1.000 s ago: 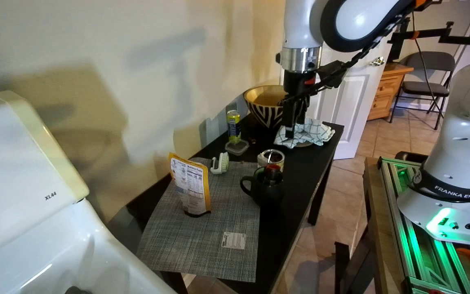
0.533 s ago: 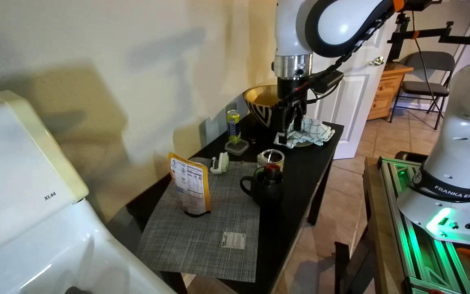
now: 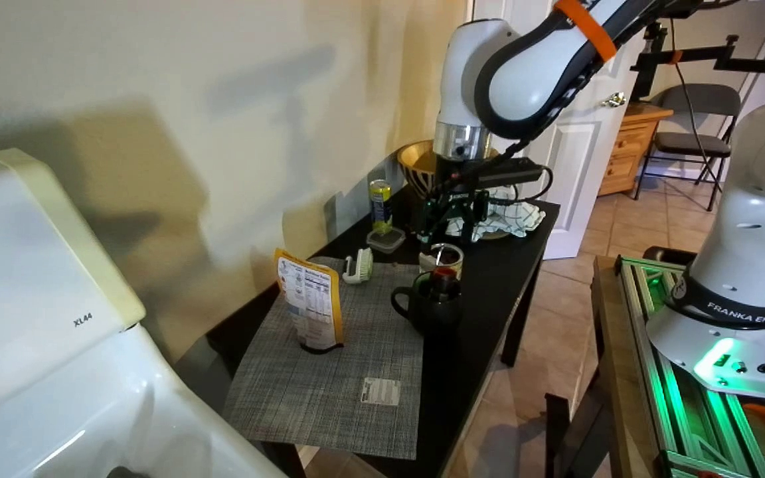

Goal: Take the jar with the red lid out of the mug.

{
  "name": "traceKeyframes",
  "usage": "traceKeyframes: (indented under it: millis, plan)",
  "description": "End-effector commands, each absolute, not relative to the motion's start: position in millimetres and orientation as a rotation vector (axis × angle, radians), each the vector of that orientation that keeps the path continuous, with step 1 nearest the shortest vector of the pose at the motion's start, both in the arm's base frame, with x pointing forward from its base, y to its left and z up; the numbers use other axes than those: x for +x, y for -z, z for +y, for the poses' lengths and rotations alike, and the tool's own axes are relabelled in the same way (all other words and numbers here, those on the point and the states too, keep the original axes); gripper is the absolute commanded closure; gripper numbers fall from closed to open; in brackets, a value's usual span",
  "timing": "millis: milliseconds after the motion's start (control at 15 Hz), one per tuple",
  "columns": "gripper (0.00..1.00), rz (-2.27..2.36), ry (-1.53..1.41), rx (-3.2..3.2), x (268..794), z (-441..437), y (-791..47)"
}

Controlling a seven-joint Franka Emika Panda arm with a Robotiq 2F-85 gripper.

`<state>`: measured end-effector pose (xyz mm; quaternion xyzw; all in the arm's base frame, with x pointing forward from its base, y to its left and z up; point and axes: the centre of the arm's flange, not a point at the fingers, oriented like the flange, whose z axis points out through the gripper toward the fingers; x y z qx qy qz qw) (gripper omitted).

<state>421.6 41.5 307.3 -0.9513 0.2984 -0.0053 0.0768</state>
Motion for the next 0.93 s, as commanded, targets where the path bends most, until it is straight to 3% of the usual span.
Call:
traceKeyframes:
  millis: [0, 333, 400, 533, 867]
  plan:
    - [0.00, 1.027, -0.034, -2.817, 439, 59, -266]
    - [0.02, 1.052, -0.118, -2.820, 445, 72, -244]
    - [0.19, 1.055, -0.123, -2.821, 446, 74, -243]
    - [0.30, 1.062, -0.126, -2.819, 449, 76, -241]
    - [0.70, 1.079, -0.108, -2.817, 446, 78, -248]
